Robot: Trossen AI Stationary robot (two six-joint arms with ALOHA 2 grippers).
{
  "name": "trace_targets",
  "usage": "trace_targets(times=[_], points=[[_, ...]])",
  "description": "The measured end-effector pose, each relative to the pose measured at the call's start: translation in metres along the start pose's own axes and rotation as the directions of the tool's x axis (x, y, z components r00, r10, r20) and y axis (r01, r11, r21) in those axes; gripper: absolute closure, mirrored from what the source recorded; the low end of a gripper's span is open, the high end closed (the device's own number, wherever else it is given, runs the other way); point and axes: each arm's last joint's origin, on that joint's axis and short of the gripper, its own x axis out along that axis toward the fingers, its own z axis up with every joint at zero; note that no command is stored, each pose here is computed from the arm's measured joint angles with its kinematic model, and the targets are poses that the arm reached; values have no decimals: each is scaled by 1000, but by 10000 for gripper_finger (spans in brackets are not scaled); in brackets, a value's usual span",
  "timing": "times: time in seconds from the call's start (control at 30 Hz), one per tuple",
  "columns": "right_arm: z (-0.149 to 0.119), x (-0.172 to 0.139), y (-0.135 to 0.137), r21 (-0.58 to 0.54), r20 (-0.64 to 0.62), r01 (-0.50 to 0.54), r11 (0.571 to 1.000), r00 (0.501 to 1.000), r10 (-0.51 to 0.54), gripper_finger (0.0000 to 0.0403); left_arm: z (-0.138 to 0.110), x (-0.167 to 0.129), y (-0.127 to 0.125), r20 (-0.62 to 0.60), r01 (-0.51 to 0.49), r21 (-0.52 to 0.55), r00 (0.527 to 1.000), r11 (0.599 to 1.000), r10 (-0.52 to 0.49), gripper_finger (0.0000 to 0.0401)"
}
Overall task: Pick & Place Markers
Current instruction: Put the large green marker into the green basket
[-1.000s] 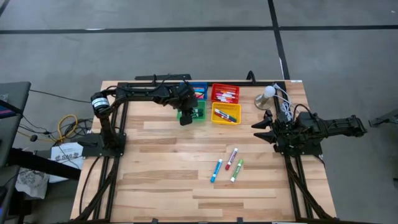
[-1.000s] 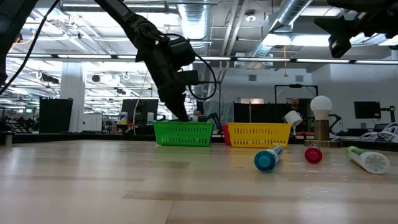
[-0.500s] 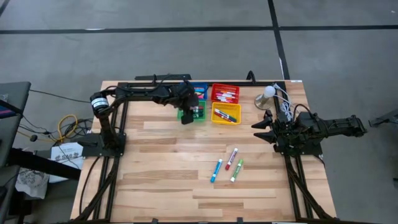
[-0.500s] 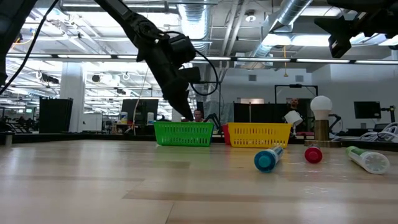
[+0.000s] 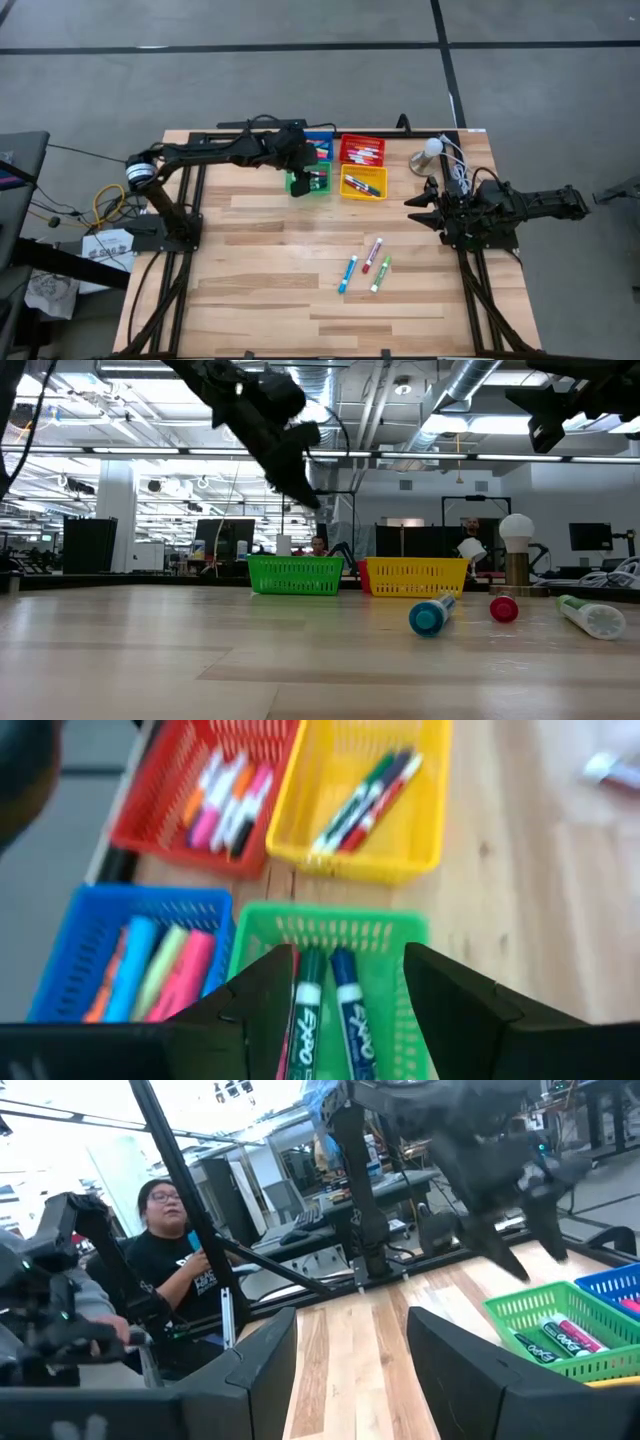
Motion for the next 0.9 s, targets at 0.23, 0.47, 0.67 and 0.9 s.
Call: trace_targets(times=[0.23, 0.47, 0.67, 0.9], points=[[0, 0, 0, 0, 0, 0, 1000, 1000, 0, 220, 22, -41, -15, 139, -16, 47, 990, 999, 9, 209], [0, 0, 0, 0, -1, 0, 1000, 1000, 0, 223, 40, -67, -35, 264, -13, 88, 964, 996, -10, 209], [0, 0, 0, 0, 1, 0, 1000, 1000, 0, 220, 50, -78, -57, 328, 65, -11, 943, 998, -58, 209], [0, 0, 0, 46, 1, 0, 999, 1000, 0, 223, 64, -79, -88, 412, 225, -191, 902, 956, -130, 212]])
